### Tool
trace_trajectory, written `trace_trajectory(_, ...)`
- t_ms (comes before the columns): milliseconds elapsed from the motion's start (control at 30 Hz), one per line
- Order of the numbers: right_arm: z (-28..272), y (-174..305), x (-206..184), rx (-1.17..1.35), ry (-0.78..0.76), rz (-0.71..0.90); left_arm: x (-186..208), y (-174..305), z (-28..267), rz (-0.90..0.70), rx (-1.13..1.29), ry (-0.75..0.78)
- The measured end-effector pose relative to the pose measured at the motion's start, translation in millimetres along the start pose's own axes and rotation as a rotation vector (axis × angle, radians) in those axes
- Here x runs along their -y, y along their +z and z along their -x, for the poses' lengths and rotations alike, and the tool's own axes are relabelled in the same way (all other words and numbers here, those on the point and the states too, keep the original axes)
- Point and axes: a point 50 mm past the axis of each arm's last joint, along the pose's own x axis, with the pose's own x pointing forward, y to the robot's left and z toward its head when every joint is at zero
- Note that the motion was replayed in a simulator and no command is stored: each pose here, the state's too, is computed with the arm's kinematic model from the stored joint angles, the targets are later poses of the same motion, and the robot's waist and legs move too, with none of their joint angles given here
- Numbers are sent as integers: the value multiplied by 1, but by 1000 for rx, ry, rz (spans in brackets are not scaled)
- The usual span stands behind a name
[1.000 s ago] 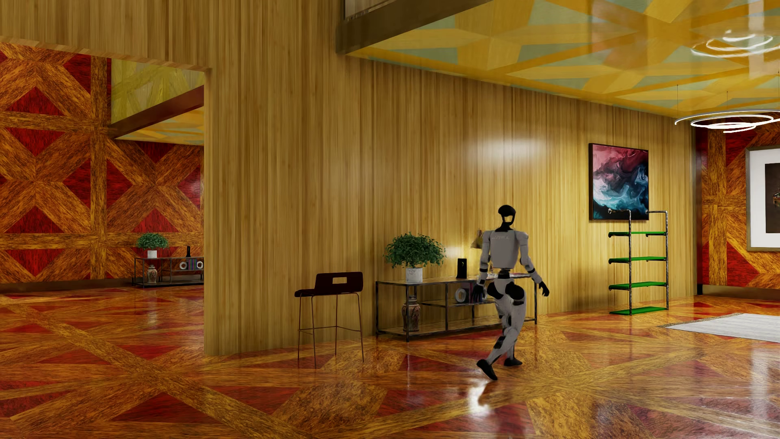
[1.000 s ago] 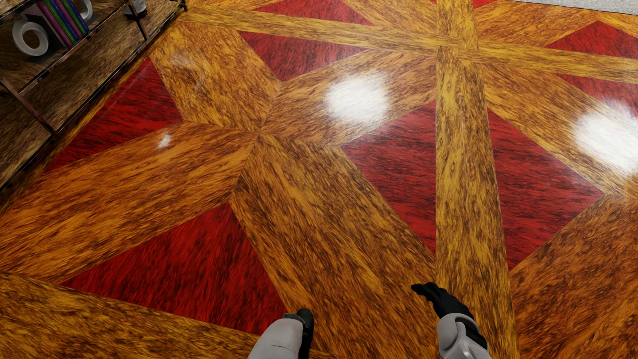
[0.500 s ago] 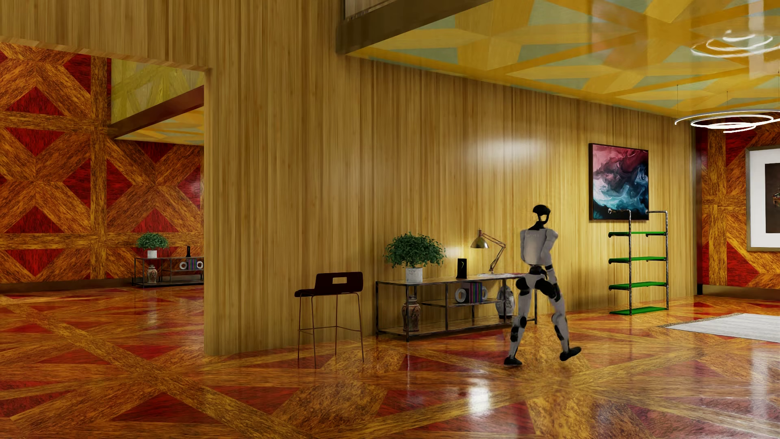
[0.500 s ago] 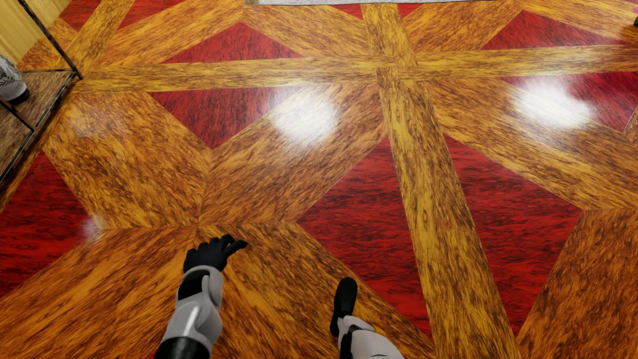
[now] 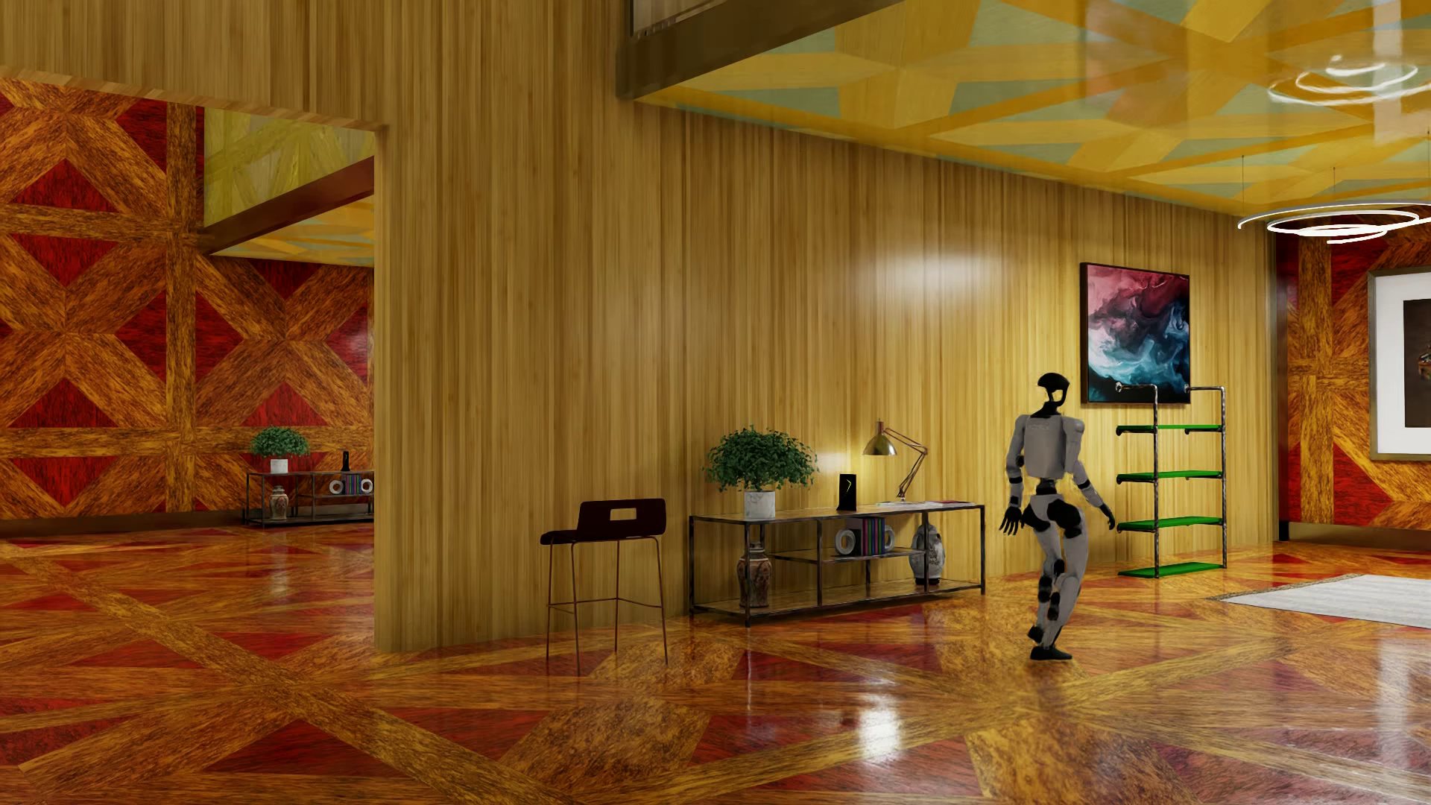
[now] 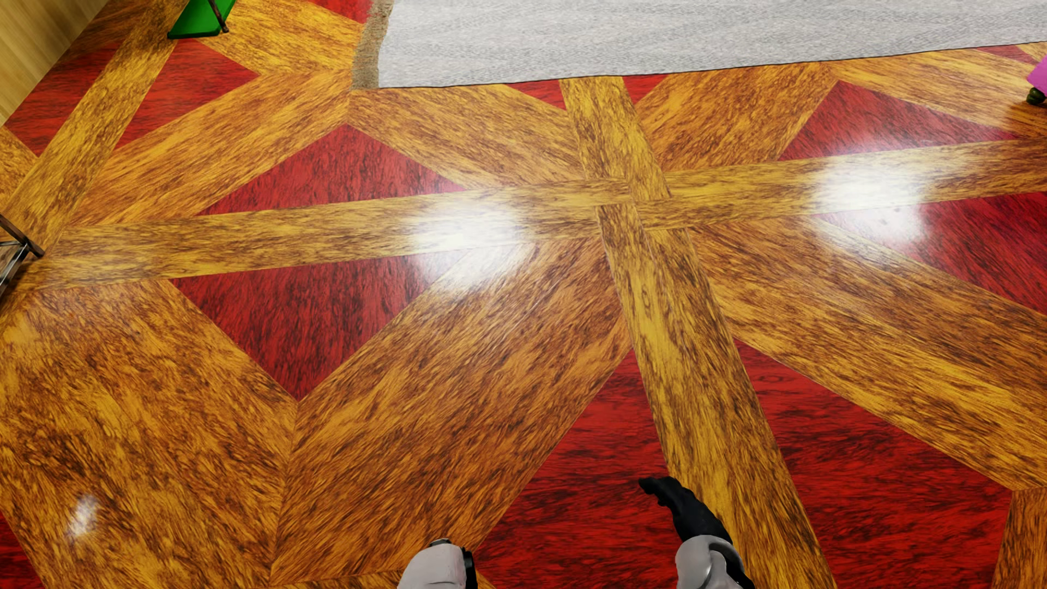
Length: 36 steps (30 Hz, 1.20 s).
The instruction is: Move towards the dark green shelves
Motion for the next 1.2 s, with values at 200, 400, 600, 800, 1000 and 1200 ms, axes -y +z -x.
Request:
trace_trajectory(200,-11,61,72,252,-300,14,-20,13,1,-134,49,54)
trace_trajectory(400,1,-36,5,-160,112,267,-57,24,8,426,50,286)
trace_trajectory(600,73,-133,-37,-549,133,-105,-137,89,20,-252,207,520)
trace_trajectory(800,129,-171,-67,-769,149,-162,-204,129,69,-99,435,784)
trace_trajectory(1000,120,-152,-81,-750,204,-184,-163,76,28,-169,183,599)
trace_trajectory(1200,16,-68,-10,-343,54,1,-65,26,-3,-168,-5,212)
